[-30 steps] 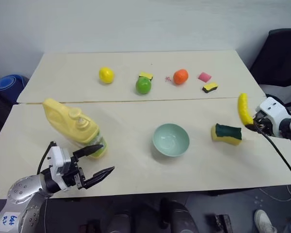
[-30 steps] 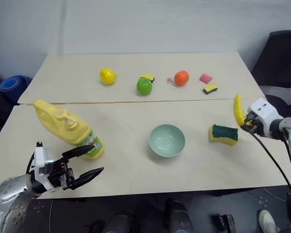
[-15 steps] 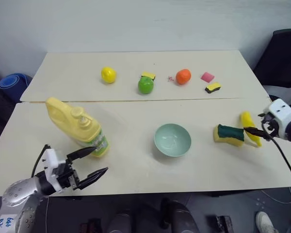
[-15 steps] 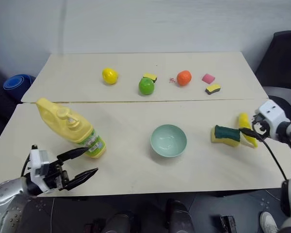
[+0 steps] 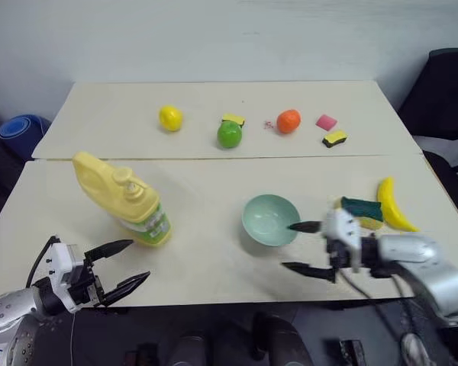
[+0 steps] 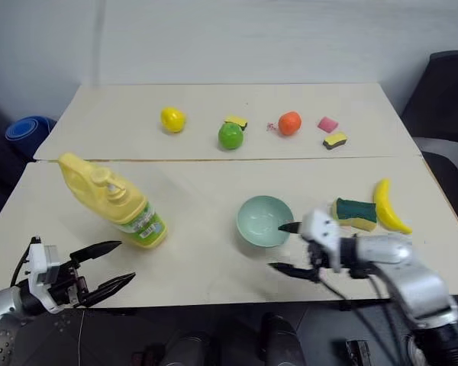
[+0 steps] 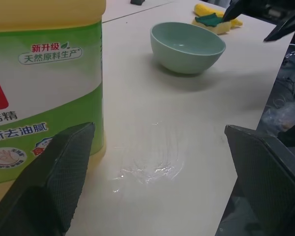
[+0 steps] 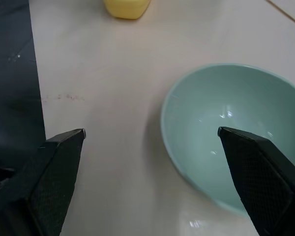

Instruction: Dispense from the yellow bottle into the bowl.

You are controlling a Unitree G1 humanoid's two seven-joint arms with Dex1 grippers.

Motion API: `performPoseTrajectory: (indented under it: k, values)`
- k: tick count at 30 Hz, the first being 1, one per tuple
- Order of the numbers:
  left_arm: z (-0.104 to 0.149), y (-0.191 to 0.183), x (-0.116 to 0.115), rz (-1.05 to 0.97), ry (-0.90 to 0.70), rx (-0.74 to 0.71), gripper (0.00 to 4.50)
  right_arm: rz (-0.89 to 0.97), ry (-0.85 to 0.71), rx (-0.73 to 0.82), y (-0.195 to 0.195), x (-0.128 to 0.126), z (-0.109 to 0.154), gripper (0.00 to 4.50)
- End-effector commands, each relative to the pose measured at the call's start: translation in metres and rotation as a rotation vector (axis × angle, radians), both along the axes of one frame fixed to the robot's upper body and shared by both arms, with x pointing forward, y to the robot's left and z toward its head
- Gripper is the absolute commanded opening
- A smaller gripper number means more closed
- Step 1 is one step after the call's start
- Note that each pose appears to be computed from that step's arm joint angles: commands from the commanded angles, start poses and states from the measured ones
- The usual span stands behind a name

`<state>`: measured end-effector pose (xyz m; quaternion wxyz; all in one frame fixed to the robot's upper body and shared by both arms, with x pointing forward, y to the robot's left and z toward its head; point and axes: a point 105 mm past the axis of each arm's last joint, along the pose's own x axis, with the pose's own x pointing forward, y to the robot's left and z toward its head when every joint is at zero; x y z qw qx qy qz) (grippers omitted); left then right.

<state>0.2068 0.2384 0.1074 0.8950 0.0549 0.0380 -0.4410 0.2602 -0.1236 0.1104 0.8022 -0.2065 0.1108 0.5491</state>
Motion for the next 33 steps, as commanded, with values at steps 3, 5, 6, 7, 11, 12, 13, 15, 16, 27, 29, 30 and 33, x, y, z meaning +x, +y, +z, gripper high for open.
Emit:
performPoseTrajectory:
  k: [3,5,6,7,11,12,13,15,16,27,29,30,33]
  values:
    - [0.007,-0.006,0.0,-0.031,-0.025,0.004,4.5,-0.056,0.001,-0.111,0.012,0.024,-0.021,4.49]
    - [0.007,-0.008,0.001,-0.03,-0.027,0.002,4.5,-0.056,0.003,-0.13,0.018,0.03,-0.03,4.32]
    - [0.007,-0.008,0.001,-0.028,-0.031,0.003,4.5,-0.075,-0.013,-0.139,0.019,0.037,-0.032,4.12]
    - [0.007,-0.009,0.002,-0.022,-0.036,-0.001,4.5,-0.092,-0.028,-0.148,0.019,0.042,-0.033,3.9]
    - [0.009,-0.009,0.002,0.002,-0.053,0.003,4.5,-0.085,-0.051,-0.157,0.023,0.048,-0.032,2.47]
    - [0.011,-0.01,0.001,0.004,-0.058,-0.004,4.5,-0.076,-0.044,-0.16,0.025,0.046,-0.034,2.12]
    - [0.012,-0.011,0.001,0.014,-0.067,-0.011,4.5,-0.064,-0.042,-0.162,0.026,0.044,-0.035,1.74]
    - [0.016,-0.012,0.0,0.036,-0.078,-0.032,4.5,-0.036,-0.05,-0.159,0.03,0.042,-0.034,0.99]
    - [0.017,-0.013,0.0,0.045,-0.079,-0.037,4.5,-0.03,-0.06,-0.155,0.03,0.042,-0.032,0.63]
    - [0.095,0.022,-0.025,0.246,-0.198,-0.287,1.91,0.547,-0.213,-0.156,0.063,-0.002,0.052,0.0]
    - [0.116,0.02,-0.02,0.22,-0.232,-0.307,1.23,0.623,-0.233,-0.195,0.066,-0.004,0.061,0.0]
    - [0.126,0.019,-0.016,0.204,-0.254,-0.307,0.86,0.662,-0.247,-0.214,0.069,-0.005,0.065,0.0]
    - [0.154,0.019,0.004,0.184,-0.372,-0.234,0.03,0.743,-0.268,-0.246,0.08,-0.004,0.077,0.0]
